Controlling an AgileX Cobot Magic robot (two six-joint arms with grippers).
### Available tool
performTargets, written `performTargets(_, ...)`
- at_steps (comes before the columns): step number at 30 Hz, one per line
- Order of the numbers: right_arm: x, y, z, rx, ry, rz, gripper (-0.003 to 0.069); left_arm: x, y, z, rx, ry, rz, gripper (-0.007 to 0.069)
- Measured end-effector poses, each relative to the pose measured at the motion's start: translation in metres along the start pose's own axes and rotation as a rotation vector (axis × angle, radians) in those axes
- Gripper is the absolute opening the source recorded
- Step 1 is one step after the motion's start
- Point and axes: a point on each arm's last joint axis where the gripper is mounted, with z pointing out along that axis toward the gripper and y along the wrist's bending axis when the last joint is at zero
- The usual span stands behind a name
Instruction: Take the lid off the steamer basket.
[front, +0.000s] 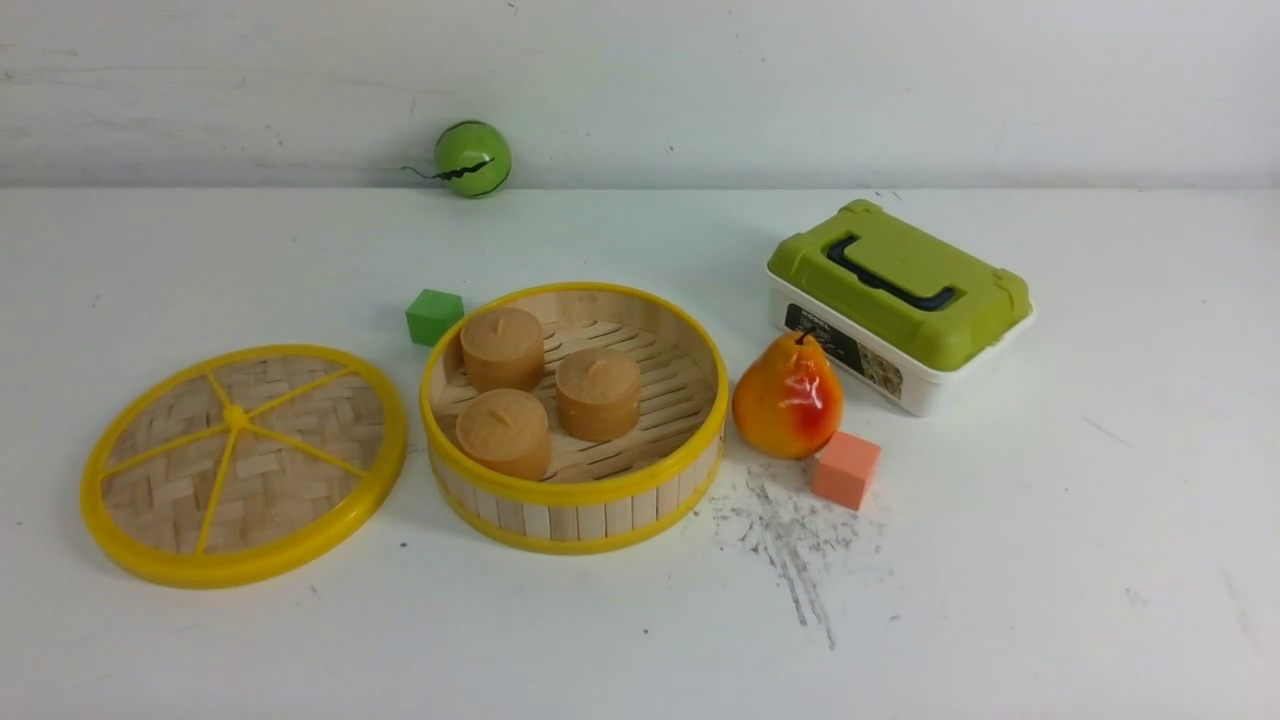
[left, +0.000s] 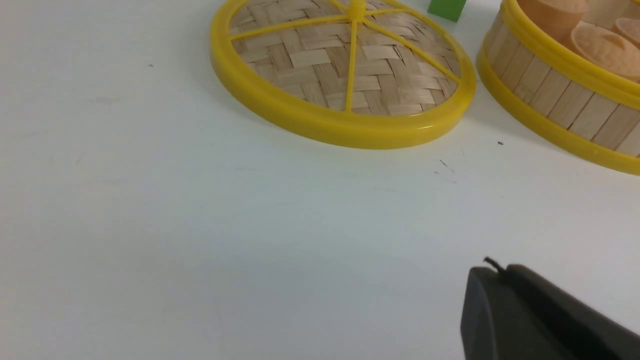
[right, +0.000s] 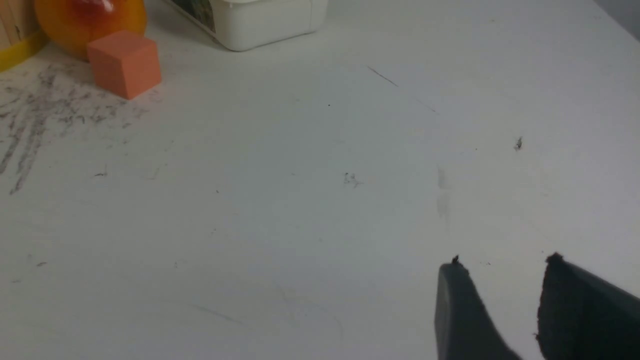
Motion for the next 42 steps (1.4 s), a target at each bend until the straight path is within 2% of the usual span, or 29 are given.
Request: performTargets(42, 0.0, 0.0, 0.0, 0.0, 0.0, 0.0, 0.0239, 0.0, 0.0, 0.0, 0.0, 0.0, 0.001, 0.0039)
